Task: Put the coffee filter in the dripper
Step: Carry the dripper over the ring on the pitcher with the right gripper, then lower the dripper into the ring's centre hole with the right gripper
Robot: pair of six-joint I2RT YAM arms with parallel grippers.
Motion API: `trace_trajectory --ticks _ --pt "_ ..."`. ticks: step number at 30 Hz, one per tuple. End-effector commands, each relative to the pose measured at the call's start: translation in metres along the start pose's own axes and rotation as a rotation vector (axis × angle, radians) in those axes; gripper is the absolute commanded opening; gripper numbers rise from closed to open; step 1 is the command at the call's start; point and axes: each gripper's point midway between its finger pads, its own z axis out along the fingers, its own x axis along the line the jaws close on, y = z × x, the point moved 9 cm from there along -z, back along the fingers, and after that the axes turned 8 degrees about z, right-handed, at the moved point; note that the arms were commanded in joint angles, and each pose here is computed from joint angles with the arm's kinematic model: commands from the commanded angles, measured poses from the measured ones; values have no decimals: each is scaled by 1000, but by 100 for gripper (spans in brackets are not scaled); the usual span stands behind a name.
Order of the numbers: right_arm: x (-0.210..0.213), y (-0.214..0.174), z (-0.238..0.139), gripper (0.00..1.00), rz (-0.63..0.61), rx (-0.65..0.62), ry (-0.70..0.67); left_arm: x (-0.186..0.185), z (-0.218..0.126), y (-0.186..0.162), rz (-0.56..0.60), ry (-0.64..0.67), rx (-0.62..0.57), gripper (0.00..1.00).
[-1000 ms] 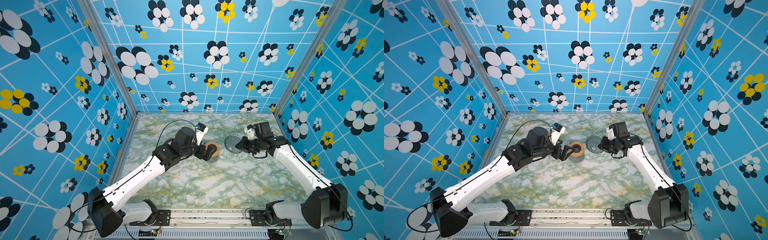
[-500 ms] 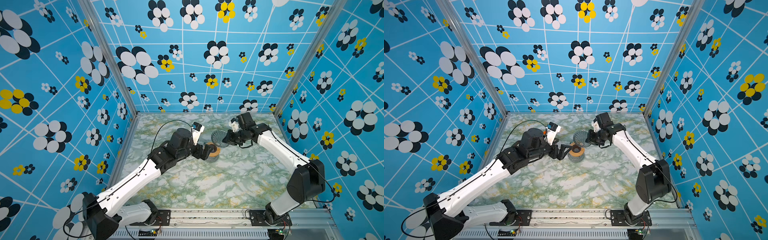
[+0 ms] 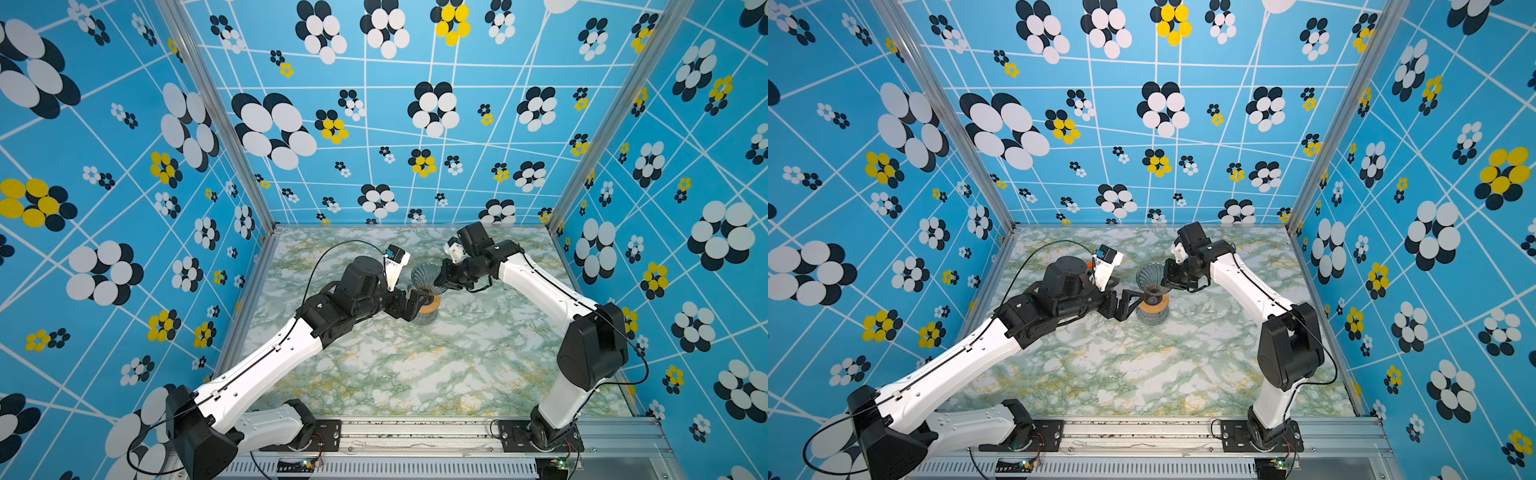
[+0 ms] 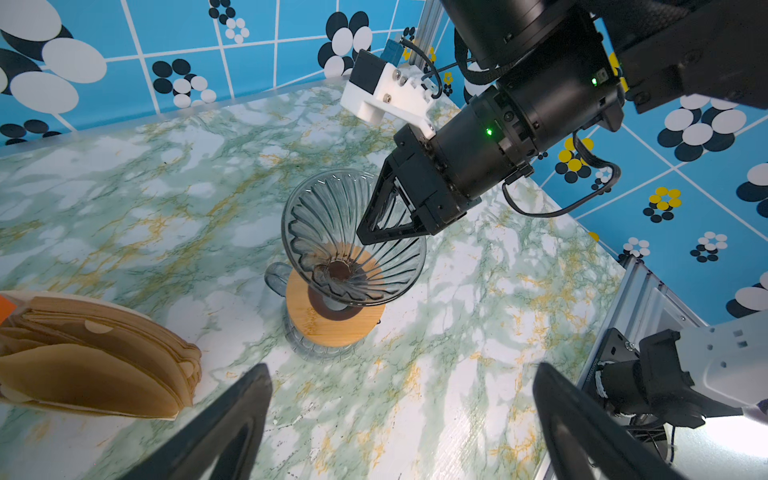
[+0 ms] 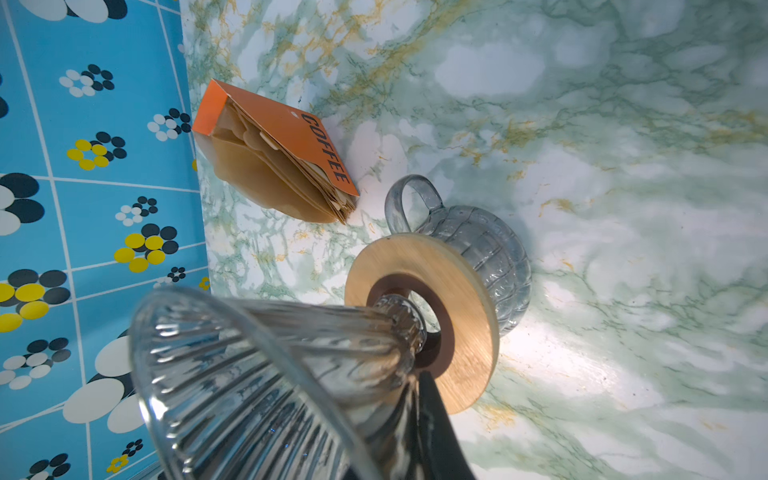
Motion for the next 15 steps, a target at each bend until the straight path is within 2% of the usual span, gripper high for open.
trace_trajectory --ticks 1,15 --pt "8 -2 -4 13 -11 15 19 1 3 1 12 -19 -10 99" --pt "5 -8 12 13 -15 54 7 1 4 0 5 -24 -7 99"
